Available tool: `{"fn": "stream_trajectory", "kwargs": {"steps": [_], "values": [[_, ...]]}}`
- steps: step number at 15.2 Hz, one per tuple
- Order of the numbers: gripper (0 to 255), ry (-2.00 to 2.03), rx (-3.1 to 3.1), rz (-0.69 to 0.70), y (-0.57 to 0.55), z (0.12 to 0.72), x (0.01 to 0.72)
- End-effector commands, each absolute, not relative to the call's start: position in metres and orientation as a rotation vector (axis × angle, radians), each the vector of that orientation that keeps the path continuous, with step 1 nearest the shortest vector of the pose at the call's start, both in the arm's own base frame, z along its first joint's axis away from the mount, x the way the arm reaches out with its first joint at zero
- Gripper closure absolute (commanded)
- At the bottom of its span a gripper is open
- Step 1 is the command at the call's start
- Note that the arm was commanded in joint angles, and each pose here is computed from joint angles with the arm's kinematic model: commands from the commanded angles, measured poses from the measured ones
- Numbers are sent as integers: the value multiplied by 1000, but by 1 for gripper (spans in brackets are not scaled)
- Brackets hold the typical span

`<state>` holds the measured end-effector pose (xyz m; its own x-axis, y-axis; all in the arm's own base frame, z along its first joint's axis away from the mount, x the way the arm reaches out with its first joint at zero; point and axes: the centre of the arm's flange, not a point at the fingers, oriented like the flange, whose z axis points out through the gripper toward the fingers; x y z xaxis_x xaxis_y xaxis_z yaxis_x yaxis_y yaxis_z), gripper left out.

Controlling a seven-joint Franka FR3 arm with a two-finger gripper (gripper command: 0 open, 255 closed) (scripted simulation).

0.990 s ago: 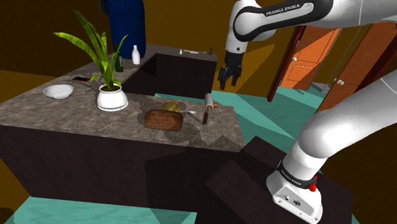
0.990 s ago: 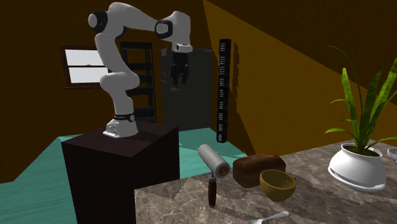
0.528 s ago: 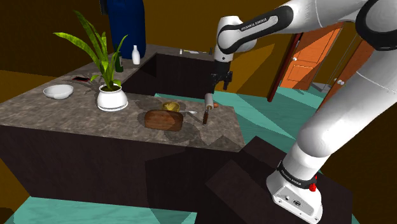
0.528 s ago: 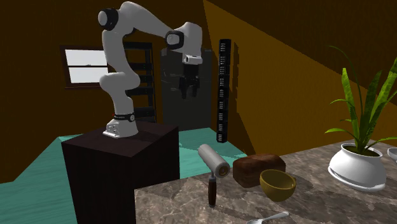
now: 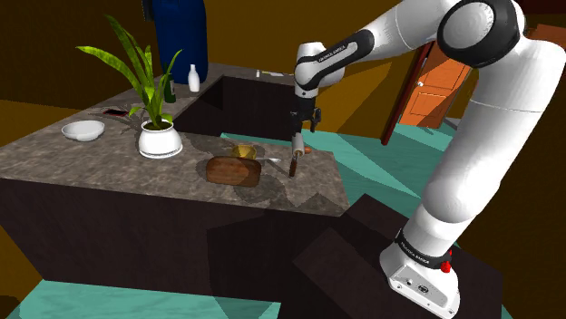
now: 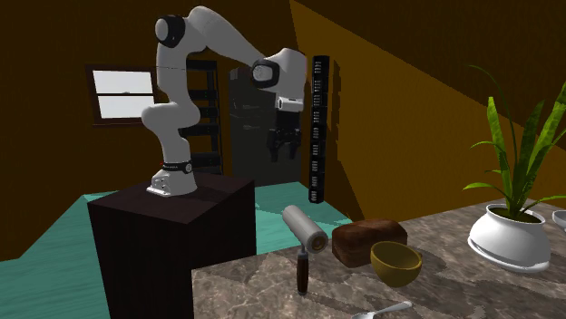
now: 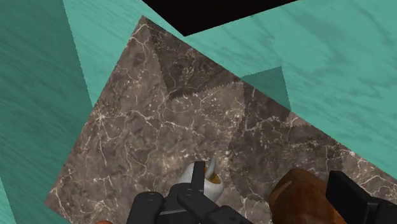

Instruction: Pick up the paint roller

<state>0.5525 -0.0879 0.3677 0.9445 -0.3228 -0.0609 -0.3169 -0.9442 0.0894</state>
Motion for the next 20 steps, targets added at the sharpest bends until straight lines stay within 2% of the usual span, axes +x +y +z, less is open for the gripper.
{"fn": "stream_trajectory", "kwargs": {"steps": [1,13,20], "values": [[0,-558,2998,-117,-101,351,570],[0,-893,2846,-133,-198,263,657],[0,-912,2836,-134,-205,226,661]]}}
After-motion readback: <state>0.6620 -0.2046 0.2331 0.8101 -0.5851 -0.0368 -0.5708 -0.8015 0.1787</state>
